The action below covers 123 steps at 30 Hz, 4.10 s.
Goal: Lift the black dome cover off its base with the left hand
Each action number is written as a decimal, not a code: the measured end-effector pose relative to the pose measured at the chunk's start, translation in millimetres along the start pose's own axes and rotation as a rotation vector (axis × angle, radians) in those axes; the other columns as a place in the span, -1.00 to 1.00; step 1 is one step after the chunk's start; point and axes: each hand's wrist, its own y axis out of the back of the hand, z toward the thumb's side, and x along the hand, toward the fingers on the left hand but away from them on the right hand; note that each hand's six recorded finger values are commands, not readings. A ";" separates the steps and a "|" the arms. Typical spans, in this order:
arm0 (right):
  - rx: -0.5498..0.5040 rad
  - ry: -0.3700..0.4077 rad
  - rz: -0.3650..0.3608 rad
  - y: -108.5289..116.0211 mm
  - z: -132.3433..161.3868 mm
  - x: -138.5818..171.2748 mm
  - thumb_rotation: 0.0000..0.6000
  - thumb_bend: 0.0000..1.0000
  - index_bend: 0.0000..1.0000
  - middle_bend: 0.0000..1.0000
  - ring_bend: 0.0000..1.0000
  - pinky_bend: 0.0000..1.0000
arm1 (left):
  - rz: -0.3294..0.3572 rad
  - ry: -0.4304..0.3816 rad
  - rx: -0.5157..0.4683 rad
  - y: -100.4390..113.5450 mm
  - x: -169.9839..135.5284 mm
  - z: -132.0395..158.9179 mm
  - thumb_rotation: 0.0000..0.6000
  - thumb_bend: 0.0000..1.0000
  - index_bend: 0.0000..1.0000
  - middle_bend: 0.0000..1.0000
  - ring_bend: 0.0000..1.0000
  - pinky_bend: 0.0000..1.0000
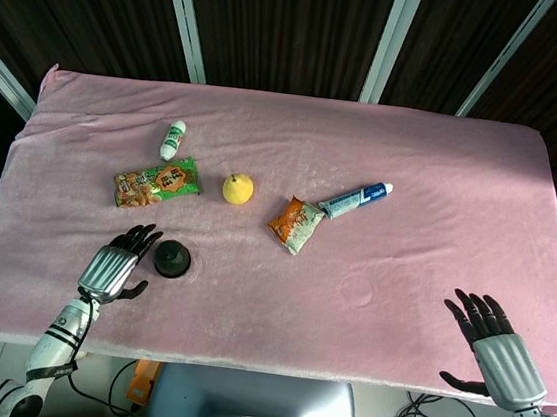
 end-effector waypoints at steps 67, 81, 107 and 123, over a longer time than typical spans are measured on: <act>0.005 0.034 0.019 -1.6 2.1 0.5 1.00 -1.00 -1.00 -1.00 -0.90 -0.66 | 0.013 -0.028 -0.349 -35.0 34.8 36.6 1.00 -0.39 -0.24 -0.11 0.04 -0.04; 0.006 0.038 0.021 -1.7 2.9 0.2 1.00 -1.00 -1.00 -1.00 -0.90 -0.66 | 0.093 -0.027 -0.324 -12.4 25.2 19.2 1.00 -0.39 -0.23 -0.07 0.07 0.01; 0.011 0.053 0.034 -2.8 5.0 -1.1 1.00 -1.00 -1.00 -1.00 -0.91 -0.66 | -0.007 -0.098 -0.852 10.9 4.4 17.9 1.00 -0.38 -0.21 -0.05 0.15 0.10; 0.011 0.054 0.035 -2.9 5.9 -1.2 1.00 -1.00 -1.00 -1.00 -0.91 -0.66 | 0.239 -0.016 -0.156 28.3 14.8 -17.5 1.00 -0.37 0.00 0.01 0.18 0.11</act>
